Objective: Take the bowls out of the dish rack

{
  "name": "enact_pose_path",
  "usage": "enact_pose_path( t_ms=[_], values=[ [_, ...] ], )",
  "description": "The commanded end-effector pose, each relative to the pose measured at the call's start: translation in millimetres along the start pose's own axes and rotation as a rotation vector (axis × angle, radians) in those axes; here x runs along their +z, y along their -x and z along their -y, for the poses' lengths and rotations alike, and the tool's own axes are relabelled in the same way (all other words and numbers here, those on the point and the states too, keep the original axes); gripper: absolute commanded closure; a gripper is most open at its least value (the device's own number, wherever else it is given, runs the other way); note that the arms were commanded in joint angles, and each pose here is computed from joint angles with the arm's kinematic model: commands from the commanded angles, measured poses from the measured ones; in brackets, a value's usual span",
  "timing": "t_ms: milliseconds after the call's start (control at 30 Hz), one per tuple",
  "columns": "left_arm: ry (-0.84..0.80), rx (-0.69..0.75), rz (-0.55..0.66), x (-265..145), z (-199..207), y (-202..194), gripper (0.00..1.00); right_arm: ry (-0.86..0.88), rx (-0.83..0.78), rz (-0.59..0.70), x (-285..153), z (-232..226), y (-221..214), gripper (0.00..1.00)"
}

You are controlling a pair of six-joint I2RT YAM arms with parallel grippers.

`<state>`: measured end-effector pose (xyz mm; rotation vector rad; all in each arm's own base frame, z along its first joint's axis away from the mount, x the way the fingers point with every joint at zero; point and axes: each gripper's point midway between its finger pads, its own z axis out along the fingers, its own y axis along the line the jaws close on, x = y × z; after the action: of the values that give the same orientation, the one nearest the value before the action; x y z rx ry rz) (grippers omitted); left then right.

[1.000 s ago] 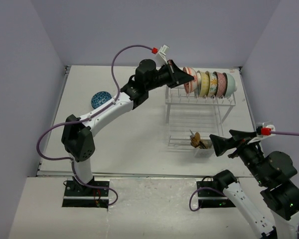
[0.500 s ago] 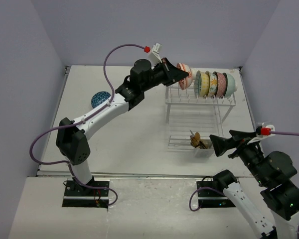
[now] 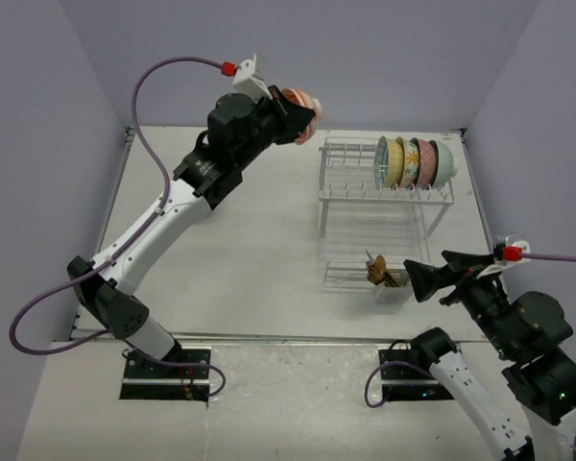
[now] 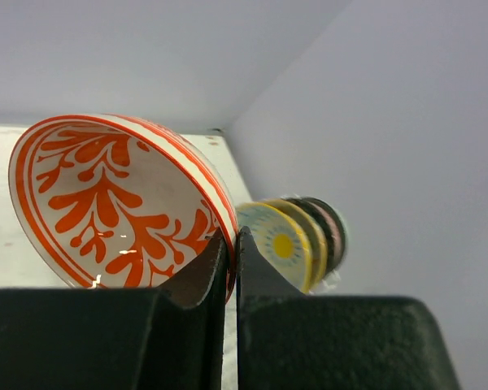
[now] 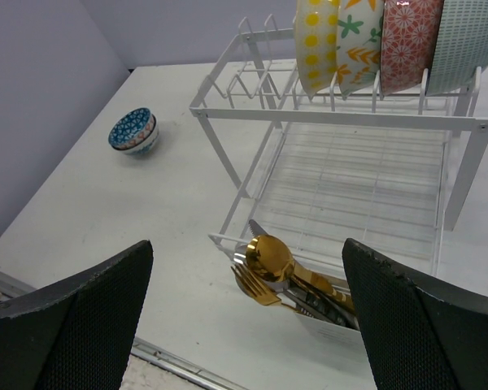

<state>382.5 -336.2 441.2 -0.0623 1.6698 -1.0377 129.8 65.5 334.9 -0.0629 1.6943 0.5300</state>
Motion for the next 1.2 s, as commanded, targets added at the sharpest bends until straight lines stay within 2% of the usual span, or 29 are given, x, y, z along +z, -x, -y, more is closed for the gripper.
enact_pose_path(
  t_ms=[0,167,200,267,500,600,800,1167],
  values=[
    [0.204,0.111,0.083,-20,-53,52,1.00,0.029,-0.014,0.017,3,-7,10,0.01],
    [0.601,0.263,0.021,-39,-164,74,1.00,0.041,-0.014,-0.003,6,-9,5,0.01],
    [0.707,0.286,-0.055,-47,-198,64,1.00,0.040,-0.015,-0.003,7,-8,5,0.01],
    [0.827,0.330,-0.124,-61,-232,58,1.00,0.048,-0.014,-0.008,9,-10,2,0.01],
    [1.087,0.379,-0.418,-84,-348,15,1.00,0.077,-0.013,-0.037,17,-15,-4,0.01],
    [1.135,0.376,-0.498,-91,-376,0,1.00,0.078,-0.014,-0.046,18,-14,-7,0.01],
    [1.162,0.389,-0.599,-91,-402,-23,1.00,0.084,-0.014,-0.052,21,-15,-11,0.01],
    [1.140,0.374,-0.678,-88,-417,-55,1.00,0.090,-0.011,-0.067,27,-15,-18,0.01]
  ],
)
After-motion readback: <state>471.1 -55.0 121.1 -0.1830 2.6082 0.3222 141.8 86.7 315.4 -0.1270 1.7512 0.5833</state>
